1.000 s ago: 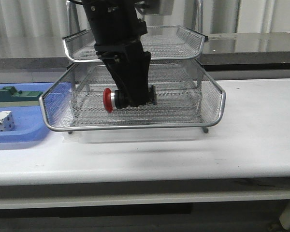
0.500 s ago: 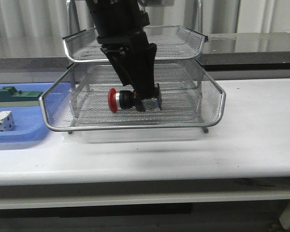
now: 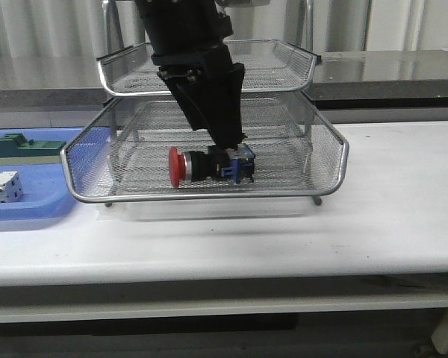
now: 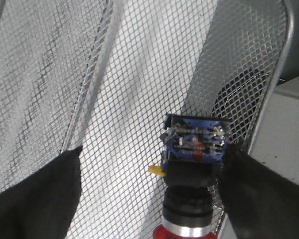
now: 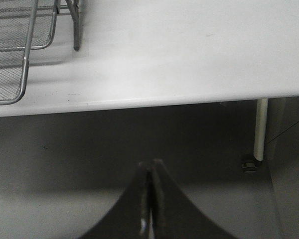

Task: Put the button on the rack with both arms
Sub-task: 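Lower the button onto the mesh tray and open the left gripper, then raise the left gripper away from the rack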

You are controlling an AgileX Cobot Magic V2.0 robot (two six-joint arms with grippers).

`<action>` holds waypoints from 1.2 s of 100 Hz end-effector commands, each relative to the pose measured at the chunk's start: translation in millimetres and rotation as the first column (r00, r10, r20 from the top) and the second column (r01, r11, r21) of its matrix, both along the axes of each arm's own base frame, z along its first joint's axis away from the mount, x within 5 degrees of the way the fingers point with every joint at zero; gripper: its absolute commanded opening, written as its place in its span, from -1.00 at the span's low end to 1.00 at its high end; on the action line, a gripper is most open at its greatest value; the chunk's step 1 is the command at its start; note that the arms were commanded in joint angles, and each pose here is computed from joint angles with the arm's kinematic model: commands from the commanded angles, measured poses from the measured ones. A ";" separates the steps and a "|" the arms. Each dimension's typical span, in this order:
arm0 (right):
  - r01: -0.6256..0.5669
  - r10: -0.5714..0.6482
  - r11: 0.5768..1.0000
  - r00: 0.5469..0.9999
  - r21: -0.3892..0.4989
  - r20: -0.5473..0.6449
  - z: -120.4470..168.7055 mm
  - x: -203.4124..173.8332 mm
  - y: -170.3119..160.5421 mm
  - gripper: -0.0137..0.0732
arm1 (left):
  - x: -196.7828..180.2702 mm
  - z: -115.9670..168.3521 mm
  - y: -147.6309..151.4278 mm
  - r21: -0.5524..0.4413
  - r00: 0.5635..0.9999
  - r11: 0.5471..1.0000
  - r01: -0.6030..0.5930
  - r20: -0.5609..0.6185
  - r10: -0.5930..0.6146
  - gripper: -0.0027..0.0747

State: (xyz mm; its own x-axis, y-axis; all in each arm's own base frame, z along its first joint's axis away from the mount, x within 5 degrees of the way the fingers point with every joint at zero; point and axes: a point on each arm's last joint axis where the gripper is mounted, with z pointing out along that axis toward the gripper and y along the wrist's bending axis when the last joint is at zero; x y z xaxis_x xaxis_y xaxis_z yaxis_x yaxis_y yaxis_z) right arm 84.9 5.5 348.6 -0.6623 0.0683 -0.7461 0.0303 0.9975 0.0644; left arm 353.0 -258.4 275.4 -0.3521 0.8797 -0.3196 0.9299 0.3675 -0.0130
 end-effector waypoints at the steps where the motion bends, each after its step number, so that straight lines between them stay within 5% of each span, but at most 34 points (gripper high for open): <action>1: 0.002 -0.001 1.000 0.997 -0.008 0.073 10.5 3.0 -0.9 -0.84 | -17.0 45.9 2.5 -0.099 0.999 0.995 0.004 0.036 -0.001 0.48; 38: 0.002 -0.001 1.000 0.997 -0.008 0.073 10.5 3.0 -0.9 -0.84 | -33.1 105.9 38.0 -0.190 0.984 0.977 -0.100 0.127 0.126 0.48; 78: 0.002 -0.001 1.000 0.997 -0.008 0.073 10.5 3.0 -0.9 -0.84 | -55.4 128.8 138.3 -0.214 0.912 0.907 -0.362 0.117 0.392 0.29; 99: 0.002 -0.001 1.000 0.997 -0.008 0.073 10.5 3.0 -0.9 -0.84 | -86.1 125.9 200.2 -0.268 0.806 0.806 -0.527 0.141 0.574 0.29; 120: 0.002 -0.001 1.000 0.997 -0.008 0.073 10.5 3.0 -0.9 -0.84 | -127.4 121.2 239.9 -0.400 0.653 0.669 -0.627 0.198 0.731 0.29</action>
State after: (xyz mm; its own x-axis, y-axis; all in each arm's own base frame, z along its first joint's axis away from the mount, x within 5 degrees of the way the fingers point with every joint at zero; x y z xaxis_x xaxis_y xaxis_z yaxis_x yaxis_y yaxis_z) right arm 84.9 5.5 348.6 -0.6623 0.0683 -0.7461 0.0303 0.9975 0.0644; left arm 242.7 -25.0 379.5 -0.7233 0.3832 -0.5744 0.4528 0.8913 0.0245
